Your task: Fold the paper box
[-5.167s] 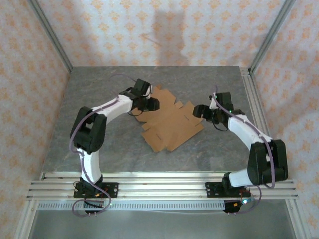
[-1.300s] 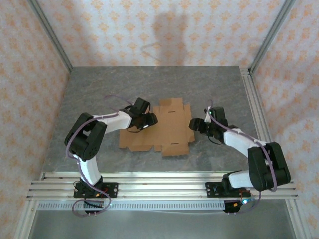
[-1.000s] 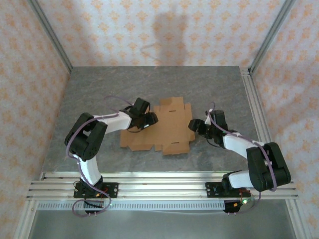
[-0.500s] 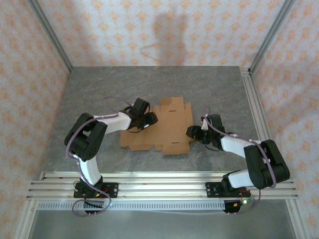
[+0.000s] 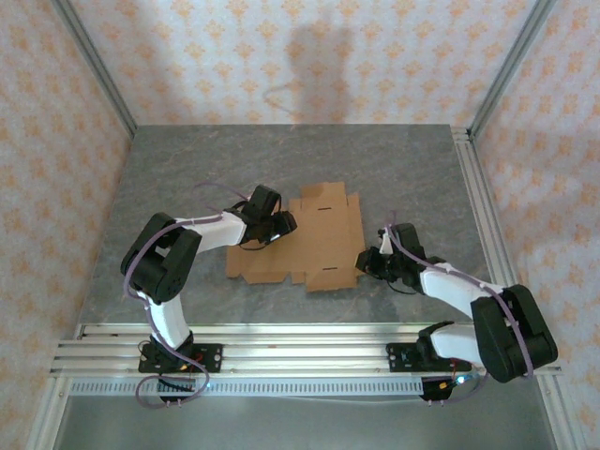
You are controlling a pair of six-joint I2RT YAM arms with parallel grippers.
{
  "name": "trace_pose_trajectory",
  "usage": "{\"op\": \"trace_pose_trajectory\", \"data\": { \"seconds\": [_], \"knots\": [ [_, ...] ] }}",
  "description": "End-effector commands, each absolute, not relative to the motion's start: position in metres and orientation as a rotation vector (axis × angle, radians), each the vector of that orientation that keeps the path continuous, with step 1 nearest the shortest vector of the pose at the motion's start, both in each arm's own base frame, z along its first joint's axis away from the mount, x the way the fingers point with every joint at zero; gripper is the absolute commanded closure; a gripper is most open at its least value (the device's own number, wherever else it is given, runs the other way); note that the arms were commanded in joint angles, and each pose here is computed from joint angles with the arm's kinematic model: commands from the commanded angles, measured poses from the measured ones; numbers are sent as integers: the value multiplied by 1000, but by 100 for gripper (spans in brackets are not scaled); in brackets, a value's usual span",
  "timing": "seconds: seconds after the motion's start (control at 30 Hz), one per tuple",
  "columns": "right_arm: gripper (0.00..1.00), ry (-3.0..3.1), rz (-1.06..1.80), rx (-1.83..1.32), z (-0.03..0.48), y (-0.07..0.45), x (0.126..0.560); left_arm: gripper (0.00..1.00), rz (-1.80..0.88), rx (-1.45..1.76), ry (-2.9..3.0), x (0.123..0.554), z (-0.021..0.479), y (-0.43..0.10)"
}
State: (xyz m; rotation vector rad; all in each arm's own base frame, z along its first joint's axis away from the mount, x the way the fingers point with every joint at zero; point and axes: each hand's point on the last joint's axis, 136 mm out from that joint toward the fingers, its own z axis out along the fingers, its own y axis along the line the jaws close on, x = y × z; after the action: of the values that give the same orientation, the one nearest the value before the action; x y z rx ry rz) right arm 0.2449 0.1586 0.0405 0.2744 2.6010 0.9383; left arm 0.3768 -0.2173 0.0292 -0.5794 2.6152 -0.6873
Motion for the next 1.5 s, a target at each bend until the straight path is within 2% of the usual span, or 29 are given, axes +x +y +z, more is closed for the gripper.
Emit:
{"op": "trace_pose_trajectory", "data": {
  "seconds": [0.0, 0.17, 0.27, 0.3, 0.33, 0.53, 0.8, 1.1, 1.17, 1.23, 1.3, 1.4, 1.47],
  "knots": [
    [100, 2594, 921, 266, 44, 158, 246, 48, -559, -643, 2709, 356, -2, -195],
    [100, 2558, 940, 225, 56, 163, 255, 48, -564, -640, 2707, 357, -1, -196],
    [58, 2527, 903, 211, 64, 161, 266, 48, -570, -636, 2705, 357, -1, -197],
    [52, 2511, 887, 213, 67, 160, 271, 48, -569, -637, 2708, 356, -2, -196],
    [51, 2498, 870, 217, 69, 159, 276, 48, -574, -636, 2707, 356, -2, -197],
    [54, 2483, 841, 228, 66, 162, 300, 48, -571, -631, 2711, 355, -1, -196],
    [63, 2470, 829, 251, 57, 167, 325, 48, -568, -629, 2705, 355, 3, -195],
    [65, 2475, 784, 240, 58, 159, 327, 48, -556, -637, 2702, 353, 5, -192],
    [75, 2466, 792, 244, 59, 159, 327, 48, -554, -639, 2702, 352, 5, -191],
    [89, 2463, 798, 244, 59, 158, 328, 48, -557, -640, 2701, 352, 5, -192],
    [96, 2467, 805, 231, 59, 160, 329, 48, -552, -641, 2703, 352, 5, -191],
    [98, 2473, 802, 219, 58, 161, 330, 48, -551, -640, 2702, 352, 6, -191],
    [92, 2473, 796, 210, 59, 161, 330, 48, -551, -639, 2695, 353, 8, -191]
  ]
}}
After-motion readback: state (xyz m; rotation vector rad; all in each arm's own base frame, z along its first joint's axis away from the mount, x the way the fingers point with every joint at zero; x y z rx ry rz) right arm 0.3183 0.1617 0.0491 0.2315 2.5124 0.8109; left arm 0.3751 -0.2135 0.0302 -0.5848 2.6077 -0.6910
